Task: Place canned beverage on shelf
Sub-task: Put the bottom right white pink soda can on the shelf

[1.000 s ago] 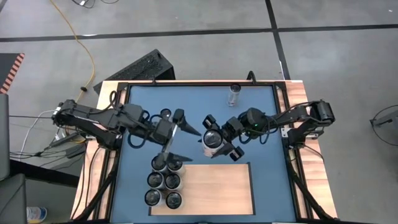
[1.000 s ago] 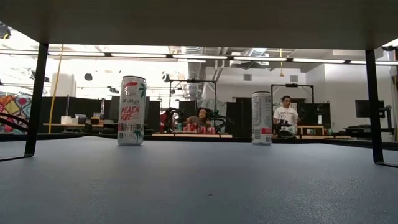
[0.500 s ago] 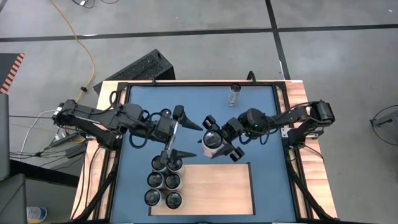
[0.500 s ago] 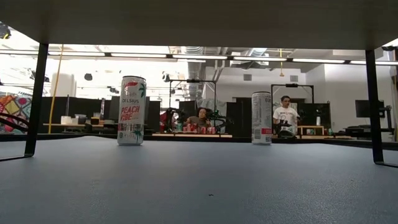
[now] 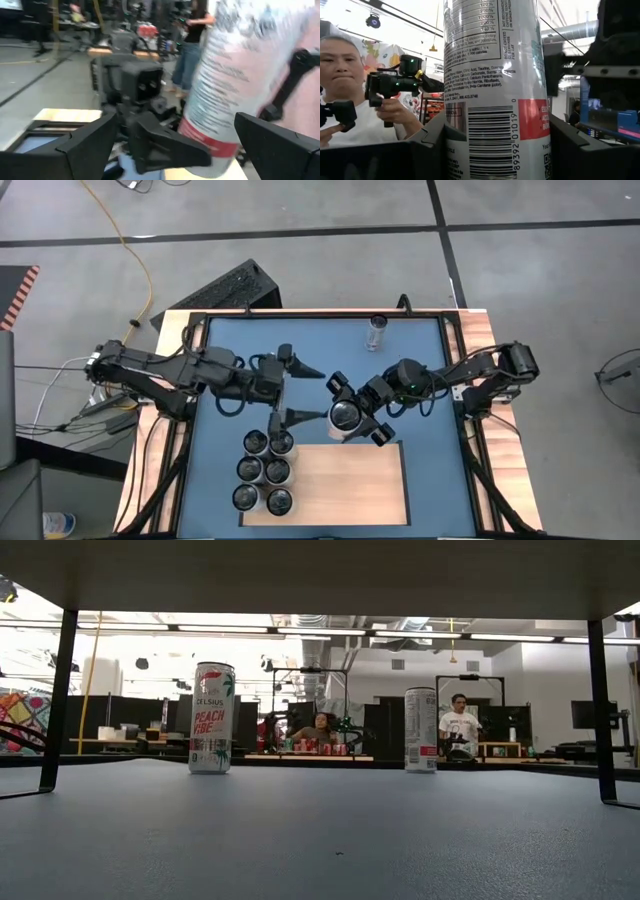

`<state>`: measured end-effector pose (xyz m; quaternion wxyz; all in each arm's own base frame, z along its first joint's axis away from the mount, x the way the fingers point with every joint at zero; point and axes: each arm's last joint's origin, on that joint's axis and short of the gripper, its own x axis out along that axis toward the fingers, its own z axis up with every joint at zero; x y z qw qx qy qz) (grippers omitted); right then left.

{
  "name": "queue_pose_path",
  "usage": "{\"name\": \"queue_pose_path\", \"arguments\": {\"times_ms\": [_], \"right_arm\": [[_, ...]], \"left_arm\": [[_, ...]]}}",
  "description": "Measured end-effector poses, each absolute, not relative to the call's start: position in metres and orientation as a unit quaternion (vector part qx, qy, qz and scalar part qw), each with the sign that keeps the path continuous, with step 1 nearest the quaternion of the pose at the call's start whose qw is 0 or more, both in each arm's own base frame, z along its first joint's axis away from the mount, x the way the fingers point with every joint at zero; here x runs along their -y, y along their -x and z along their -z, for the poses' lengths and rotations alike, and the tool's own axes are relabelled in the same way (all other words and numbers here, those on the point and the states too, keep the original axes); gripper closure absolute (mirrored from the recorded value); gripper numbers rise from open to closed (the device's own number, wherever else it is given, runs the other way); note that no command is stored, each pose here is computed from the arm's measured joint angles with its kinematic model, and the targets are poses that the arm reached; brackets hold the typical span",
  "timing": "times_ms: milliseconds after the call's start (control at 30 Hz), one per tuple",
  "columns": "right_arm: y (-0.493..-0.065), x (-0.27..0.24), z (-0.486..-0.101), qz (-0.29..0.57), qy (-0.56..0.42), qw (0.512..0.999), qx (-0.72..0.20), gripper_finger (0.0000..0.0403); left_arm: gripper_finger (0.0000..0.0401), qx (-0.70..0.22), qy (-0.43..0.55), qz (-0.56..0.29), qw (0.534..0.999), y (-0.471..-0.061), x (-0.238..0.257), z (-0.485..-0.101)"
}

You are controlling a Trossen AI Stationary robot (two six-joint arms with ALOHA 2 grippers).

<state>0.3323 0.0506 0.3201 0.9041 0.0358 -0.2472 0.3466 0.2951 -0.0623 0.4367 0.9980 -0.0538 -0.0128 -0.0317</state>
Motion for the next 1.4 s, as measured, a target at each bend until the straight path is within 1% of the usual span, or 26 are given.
{"name": "queue_pose_path", "arguments": {"times_ms": [233,433,600,700,933,1133,1267,1400], "right_arm": [[-0.332,-0.051,-0.319,-0.351,-0.035,0.904,0.243,0.0178],[-0.331,-0.056,-0.32,-0.358,-0.04,0.9,0.247,0.0178],[-0.319,-0.066,-0.332,-0.41,-0.011,0.866,0.285,0.0178],[-0.317,-0.068,-0.333,-0.422,-0.009,0.863,0.279,0.0178],[-0.326,-0.06,-0.326,-0.376,-0.024,0.892,0.25,0.0178],[-0.328,-0.055,-0.325,-0.361,-0.025,0.899,0.245,0.0178],[-0.329,-0.049,-0.324,-0.353,-0.025,0.903,0.242,0.0178],[-0.33,-0.048,-0.324,-0.349,-0.027,0.906,0.239,0.0178]], "left_arm": [[0.0014,-0.012,0.067,0.076,0.995,-0.313,0.057,-0.424],[0.0014,0.003,0.06,0.163,0.985,-0.316,0.053,-0.425],[0.0014,0.019,0.052,0.231,0.971,-0.306,0.052,-0.434],[0.0014,0.042,0.038,0.236,0.97,-0.305,0.054,-0.438],[0.0014,0.045,0.031,0.22,0.974,-0.308,0.055,-0.436],[0.0014,0.049,0.033,0.22,0.974,-0.308,0.055,-0.437],[0.0014,0.052,0.036,0.248,0.967,-0.311,0.057,-0.436],[0.0014,0.054,0.037,0.253,0.965,-0.319,0.059,-0.431]]}}
